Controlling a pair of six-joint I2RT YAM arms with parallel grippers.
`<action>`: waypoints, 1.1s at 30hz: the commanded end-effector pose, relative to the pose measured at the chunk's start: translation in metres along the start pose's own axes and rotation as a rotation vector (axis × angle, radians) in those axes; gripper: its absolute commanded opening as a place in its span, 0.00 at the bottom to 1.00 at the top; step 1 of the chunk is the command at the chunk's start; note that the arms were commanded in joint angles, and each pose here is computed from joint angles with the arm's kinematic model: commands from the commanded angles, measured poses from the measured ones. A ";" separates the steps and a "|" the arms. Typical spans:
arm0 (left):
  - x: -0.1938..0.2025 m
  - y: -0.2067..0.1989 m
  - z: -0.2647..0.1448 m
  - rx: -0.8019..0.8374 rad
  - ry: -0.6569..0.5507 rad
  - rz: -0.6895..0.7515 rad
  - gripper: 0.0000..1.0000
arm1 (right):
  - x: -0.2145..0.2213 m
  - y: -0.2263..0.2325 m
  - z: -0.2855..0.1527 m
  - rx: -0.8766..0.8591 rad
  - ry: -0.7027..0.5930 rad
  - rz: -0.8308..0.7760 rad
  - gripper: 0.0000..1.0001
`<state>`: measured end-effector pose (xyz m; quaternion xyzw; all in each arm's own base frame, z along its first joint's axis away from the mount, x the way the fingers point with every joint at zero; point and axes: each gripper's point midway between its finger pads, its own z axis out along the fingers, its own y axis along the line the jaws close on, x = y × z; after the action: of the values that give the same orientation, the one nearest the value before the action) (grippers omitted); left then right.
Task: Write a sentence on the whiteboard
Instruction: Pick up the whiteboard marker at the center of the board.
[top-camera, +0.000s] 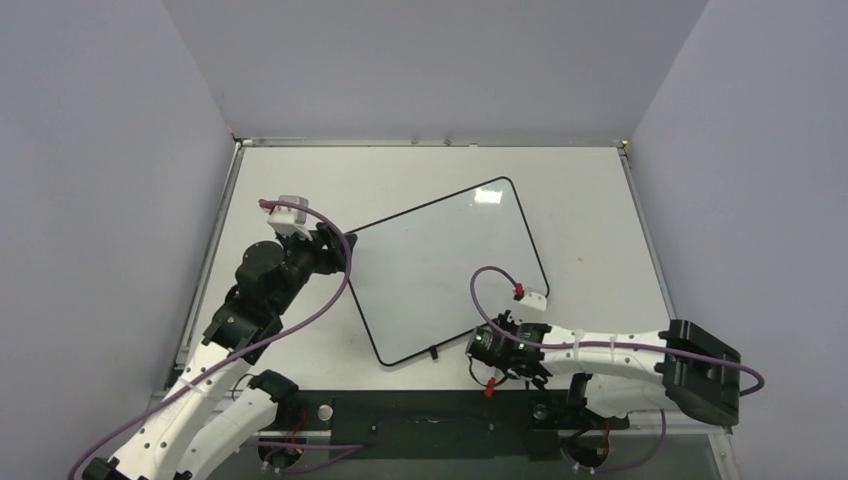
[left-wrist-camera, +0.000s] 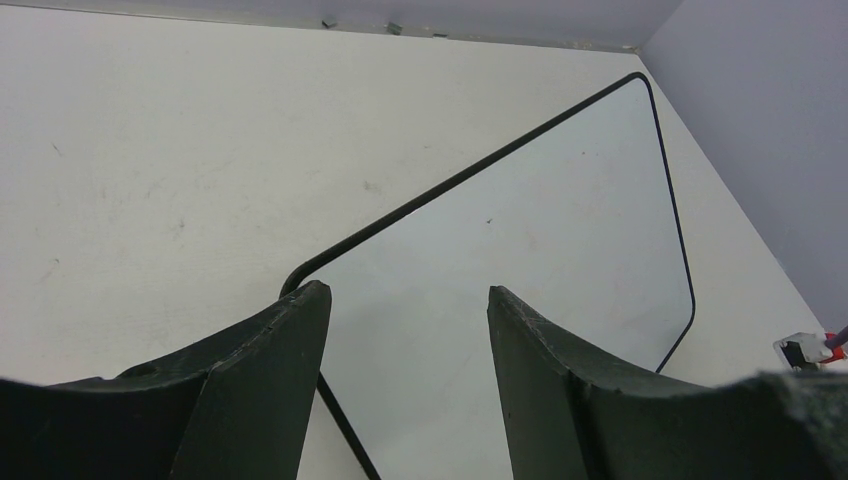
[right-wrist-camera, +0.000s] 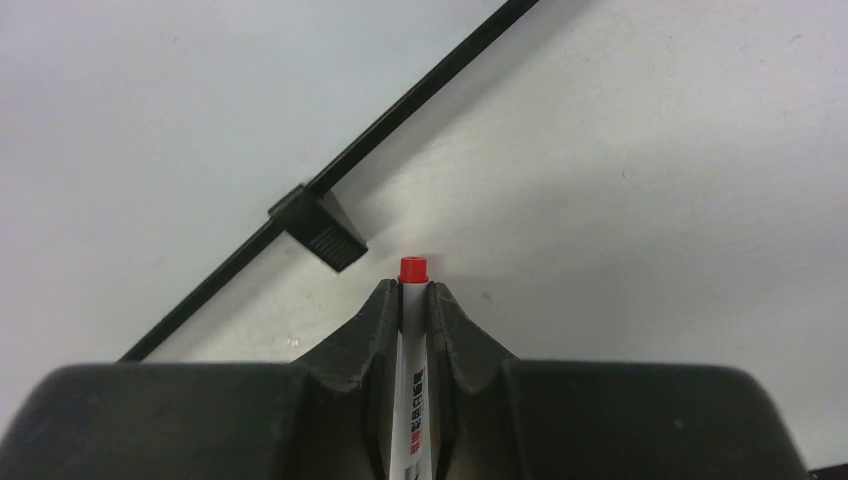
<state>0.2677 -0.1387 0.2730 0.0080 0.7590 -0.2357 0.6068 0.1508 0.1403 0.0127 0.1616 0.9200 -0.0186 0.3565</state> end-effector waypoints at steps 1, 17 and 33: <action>-0.011 -0.011 -0.007 0.049 -0.026 0.003 0.57 | -0.014 0.001 -0.031 -0.066 -0.003 0.004 0.00; -0.041 -0.085 -0.043 0.428 -0.053 -0.069 0.57 | -0.162 0.048 -0.144 -0.400 -0.385 0.321 0.00; -0.040 -0.131 -0.053 0.734 -0.065 -0.206 0.57 | -0.265 0.083 -0.181 -0.466 -0.533 0.582 0.00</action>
<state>0.1980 -0.2159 0.3436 0.1299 0.6435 -0.5091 0.5567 0.2377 0.1673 0.2949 0.3038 0.7213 0.2091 0.5863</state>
